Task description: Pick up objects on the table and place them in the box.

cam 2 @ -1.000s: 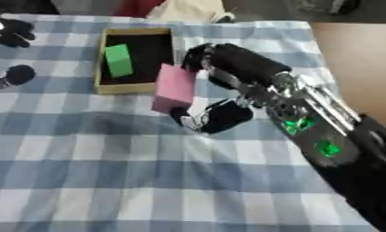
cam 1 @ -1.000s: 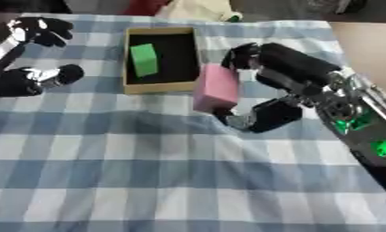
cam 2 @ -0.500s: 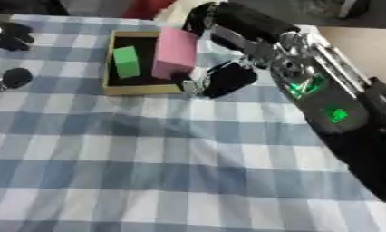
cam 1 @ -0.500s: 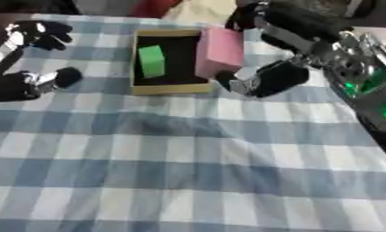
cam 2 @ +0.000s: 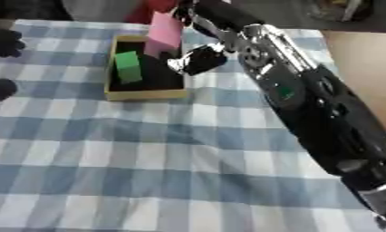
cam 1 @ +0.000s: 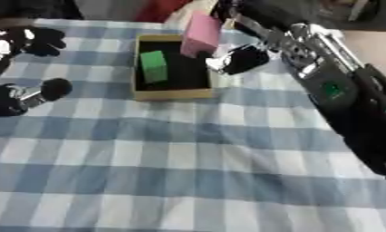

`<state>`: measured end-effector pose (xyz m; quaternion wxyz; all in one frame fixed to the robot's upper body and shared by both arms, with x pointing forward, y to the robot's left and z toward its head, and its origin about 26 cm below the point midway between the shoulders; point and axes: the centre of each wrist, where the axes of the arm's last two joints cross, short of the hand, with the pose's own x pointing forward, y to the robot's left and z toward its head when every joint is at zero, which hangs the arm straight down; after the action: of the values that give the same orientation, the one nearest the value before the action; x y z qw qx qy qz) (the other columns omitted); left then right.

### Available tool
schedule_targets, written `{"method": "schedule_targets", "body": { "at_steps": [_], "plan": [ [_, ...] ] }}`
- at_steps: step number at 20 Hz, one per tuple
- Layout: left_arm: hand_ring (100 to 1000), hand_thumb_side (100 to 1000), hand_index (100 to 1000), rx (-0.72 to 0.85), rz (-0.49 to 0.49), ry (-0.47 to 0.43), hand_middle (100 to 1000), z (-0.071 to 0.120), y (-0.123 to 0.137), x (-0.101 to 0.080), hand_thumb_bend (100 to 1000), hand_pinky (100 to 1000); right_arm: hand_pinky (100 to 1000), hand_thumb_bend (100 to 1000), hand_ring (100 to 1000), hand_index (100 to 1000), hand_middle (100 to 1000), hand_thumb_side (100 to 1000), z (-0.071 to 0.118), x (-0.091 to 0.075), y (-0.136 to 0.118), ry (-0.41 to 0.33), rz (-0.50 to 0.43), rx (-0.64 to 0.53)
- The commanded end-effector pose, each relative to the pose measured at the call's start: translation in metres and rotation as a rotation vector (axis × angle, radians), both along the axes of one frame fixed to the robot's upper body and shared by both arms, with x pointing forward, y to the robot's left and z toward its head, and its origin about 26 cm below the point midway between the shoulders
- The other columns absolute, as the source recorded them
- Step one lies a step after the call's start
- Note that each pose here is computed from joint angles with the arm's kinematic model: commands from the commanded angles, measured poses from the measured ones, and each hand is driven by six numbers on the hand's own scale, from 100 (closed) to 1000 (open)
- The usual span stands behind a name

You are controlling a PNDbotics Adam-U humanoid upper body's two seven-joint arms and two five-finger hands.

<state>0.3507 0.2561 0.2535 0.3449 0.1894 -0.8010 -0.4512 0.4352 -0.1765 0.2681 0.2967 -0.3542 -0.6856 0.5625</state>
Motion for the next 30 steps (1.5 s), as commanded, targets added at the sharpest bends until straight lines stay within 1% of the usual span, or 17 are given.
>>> {"method": "schedule_targets", "body": {
  "at_steps": [1,5,9,15,16,18,20,22,23,24,25,26,27,28,29,30],
  "plan": [
    [749,832,879,0.004,-0.02,-0.04,725,0.013,-0.002,-0.005,732,808,829,244,755,591,725,483,-0.001,0.015,-0.005,-0.033,-0.053,0.014],
    [749,832,879,-0.004,-0.033,-0.035,725,0.013,-0.006,-0.005,730,808,828,238,753,591,722,483,-0.02,0.032,-0.007,-0.017,-0.105,0.064],
    [749,833,880,-0.005,-0.043,-0.03,725,0.013,-0.008,-0.005,729,808,830,239,757,593,726,485,-0.036,0.041,-0.003,-0.008,-0.125,0.063],
    [748,834,880,-0.006,-0.053,-0.026,725,0.013,-0.01,-0.004,725,807,835,245,767,614,739,490,-0.051,0.046,0.007,-0.007,-0.124,0.024],
    [748,834,880,-0.007,-0.053,-0.025,725,0.012,-0.01,-0.004,725,807,836,262,771,627,744,493,-0.053,0.046,0.008,-0.007,-0.125,0.014],
    [748,834,881,-0.009,-0.052,-0.023,725,0.012,-0.01,-0.004,725,807,837,254,773,635,747,502,-0.055,0.046,0.01,-0.01,-0.127,-0.004],
    [748,834,881,-0.011,-0.051,-0.023,725,0.012,-0.01,-0.004,724,807,839,263,779,669,755,509,-0.057,0.046,0.011,-0.017,-0.128,-0.02],
    [748,835,881,-0.013,-0.05,-0.024,725,0.012,-0.01,-0.004,724,807,844,308,790,775,770,540,-0.057,0.045,0.012,-0.025,-0.131,-0.04],
    [748,835,881,-0.014,-0.049,-0.024,725,0.012,-0.009,-0.004,724,807,847,350,796,856,780,564,-0.057,0.045,0.013,-0.03,-0.133,-0.053],
    [748,835,881,-0.015,-0.046,-0.025,725,0.012,-0.009,-0.003,724,807,850,383,801,904,787,581,-0.057,0.045,0.013,-0.035,-0.138,-0.066],
    [748,835,881,-0.016,-0.045,-0.026,725,0.012,-0.009,-0.003,724,807,850,383,801,904,787,581,-0.056,0.044,0.013,-0.04,-0.143,-0.077],
    [748,835,881,-0.017,-0.041,-0.025,725,0.012,-0.008,-0.003,723,807,853,459,805,956,792,624,-0.055,0.044,0.012,-0.045,-0.15,-0.084],
    [748,835,881,-0.019,-0.038,-0.024,725,0.012,-0.007,-0.003,723,807,856,459,805,956,792,624,-0.054,0.043,0.012,-0.051,-0.157,-0.09],
    [748,834,881,-0.021,-0.034,-0.022,725,0.011,-0.006,-0.003,723,807,856,542,810,976,799,679,-0.052,0.042,0.011,-0.06,-0.166,-0.098],
    [748,834,881,-0.022,-0.029,-0.021,725,0.011,-0.005,-0.002,723,807,858,565,812,982,802,693,-0.05,0.042,0.01,-0.067,-0.17,-0.104],
    [748,834,881,-0.023,-0.023,-0.02,725,0.011,-0.004,-0.002,723,807,859,610,816,990,806,726,-0.048,0.041,0.009,-0.072,-0.174,-0.108]
  ]
}}
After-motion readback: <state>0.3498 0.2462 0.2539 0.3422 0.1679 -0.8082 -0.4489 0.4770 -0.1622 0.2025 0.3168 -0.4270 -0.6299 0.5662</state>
